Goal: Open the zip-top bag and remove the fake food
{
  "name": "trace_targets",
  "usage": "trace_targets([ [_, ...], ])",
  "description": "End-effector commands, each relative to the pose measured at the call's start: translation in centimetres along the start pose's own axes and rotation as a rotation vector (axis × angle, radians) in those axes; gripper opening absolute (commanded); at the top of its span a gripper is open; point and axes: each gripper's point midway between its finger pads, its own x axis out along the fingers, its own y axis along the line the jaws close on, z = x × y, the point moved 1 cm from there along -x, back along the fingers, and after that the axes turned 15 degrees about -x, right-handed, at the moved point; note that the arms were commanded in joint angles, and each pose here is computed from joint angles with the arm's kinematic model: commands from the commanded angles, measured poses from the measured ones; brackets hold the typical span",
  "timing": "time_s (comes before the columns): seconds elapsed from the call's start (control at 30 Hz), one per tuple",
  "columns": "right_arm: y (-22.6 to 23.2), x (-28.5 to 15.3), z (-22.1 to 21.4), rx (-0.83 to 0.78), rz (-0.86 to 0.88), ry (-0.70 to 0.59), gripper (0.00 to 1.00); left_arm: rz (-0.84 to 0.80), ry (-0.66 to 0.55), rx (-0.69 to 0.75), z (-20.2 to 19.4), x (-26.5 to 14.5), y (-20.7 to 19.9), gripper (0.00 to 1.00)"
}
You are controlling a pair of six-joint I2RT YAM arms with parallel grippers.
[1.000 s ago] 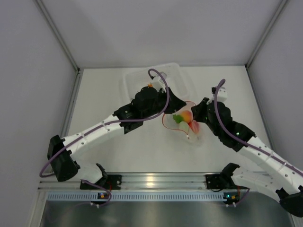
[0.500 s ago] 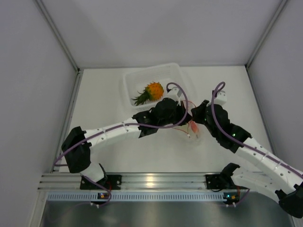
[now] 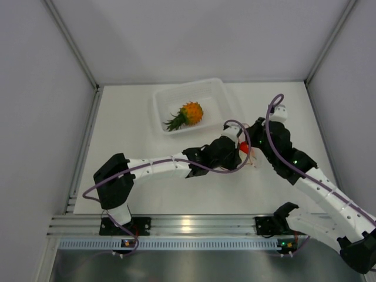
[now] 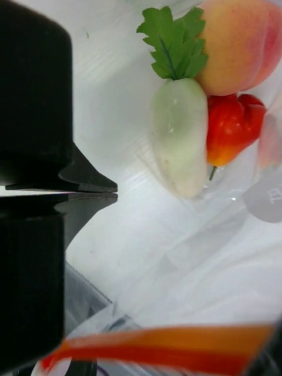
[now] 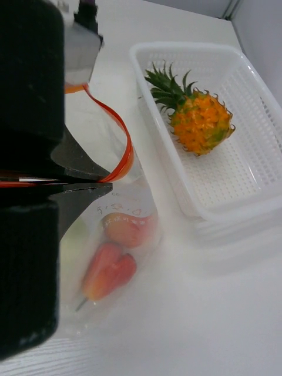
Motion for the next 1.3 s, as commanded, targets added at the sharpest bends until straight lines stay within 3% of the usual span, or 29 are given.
trace_targets([
  [0.0,0.8,-0.9,2.6,-0.017,0.051,-0.045,0.00,-0.029,0.004,0.092,0.3,0.9,-0.9,0.00],
  [0.3,-0.3,-0.8,3.3,-0.088,0.045,-0.033,0.00,-0.074,0.103,0.210,-2.4,1.6,-0.7,0.00],
  [0.6,-0.8,-0.5,3.9,-0.271,0.058,-0.043,0.00,-0.151,0.241,0.339,-6.4,0.8,-0.1,0.00],
  [0.9,1.3,-2.3,5.1,-0.284,0.202,-0.132,0.00,-0.051,0.290,0.288,-6.8,1.6,1.9,0.00],
  [1.03,3.7,-3.1,4.5,-0.271,0.362,-0.140,0.00,0.035,0.267,0.236,-5.4,1.8,2.8,0.00],
  [1.27,4.1,-3.2,3.2,-0.246,0.399,-0.107,0.00,0.178,0.139,0.100,-1.5,0.9,5.8,0.00],
])
